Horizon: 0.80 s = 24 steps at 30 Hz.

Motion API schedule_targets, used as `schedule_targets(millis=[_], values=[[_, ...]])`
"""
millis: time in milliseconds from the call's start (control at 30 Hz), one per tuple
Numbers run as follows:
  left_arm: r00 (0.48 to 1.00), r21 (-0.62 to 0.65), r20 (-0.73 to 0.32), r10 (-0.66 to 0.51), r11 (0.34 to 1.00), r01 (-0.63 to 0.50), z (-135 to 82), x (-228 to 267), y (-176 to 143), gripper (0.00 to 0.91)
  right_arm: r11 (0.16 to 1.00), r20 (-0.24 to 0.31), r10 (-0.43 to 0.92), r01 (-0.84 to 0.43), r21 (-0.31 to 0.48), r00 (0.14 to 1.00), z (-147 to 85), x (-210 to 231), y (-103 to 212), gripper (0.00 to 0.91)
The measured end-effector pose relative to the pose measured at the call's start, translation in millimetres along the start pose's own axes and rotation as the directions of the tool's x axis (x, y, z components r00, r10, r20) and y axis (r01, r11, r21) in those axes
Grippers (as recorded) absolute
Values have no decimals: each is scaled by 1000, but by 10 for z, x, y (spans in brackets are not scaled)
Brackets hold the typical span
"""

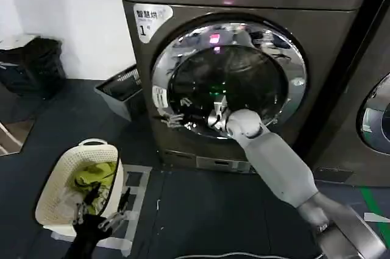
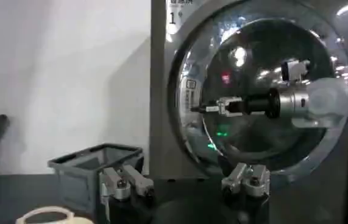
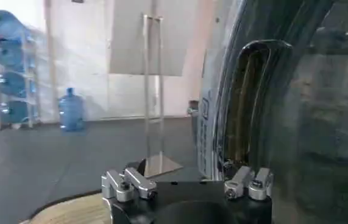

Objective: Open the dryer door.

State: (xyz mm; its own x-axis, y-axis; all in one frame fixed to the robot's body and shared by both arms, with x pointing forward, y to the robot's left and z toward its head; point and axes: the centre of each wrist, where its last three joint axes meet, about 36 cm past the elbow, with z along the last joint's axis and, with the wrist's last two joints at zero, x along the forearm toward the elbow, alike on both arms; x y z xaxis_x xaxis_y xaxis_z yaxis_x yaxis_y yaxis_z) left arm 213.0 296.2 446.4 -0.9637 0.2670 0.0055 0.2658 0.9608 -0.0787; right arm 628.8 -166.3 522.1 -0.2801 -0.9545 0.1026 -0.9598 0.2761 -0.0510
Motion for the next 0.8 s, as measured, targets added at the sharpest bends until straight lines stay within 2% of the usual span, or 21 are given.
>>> schedule_targets(millis=[100, 367, 633, 800], values=[[1000, 30, -14, -8, 999, 9, -11, -29, 194, 907, 997, -9, -74, 74, 7, 997, 12, 108, 43, 907], [1000, 4, 9, -14, 1000, 14, -137, -179, 671, 907, 966, -34, -258, 259, 10, 966, 5, 436, 146, 907], [996, 77, -48, 73, 995, -69, -285, -526, 1008, 907, 932, -15, -362, 362, 18, 932, -23, 746, 270, 907], [981, 78, -56, 185, 981, -180, -273, -805, 1191, 907, 898, -6, -439, 439, 17, 898, -14, 993, 376, 907]])
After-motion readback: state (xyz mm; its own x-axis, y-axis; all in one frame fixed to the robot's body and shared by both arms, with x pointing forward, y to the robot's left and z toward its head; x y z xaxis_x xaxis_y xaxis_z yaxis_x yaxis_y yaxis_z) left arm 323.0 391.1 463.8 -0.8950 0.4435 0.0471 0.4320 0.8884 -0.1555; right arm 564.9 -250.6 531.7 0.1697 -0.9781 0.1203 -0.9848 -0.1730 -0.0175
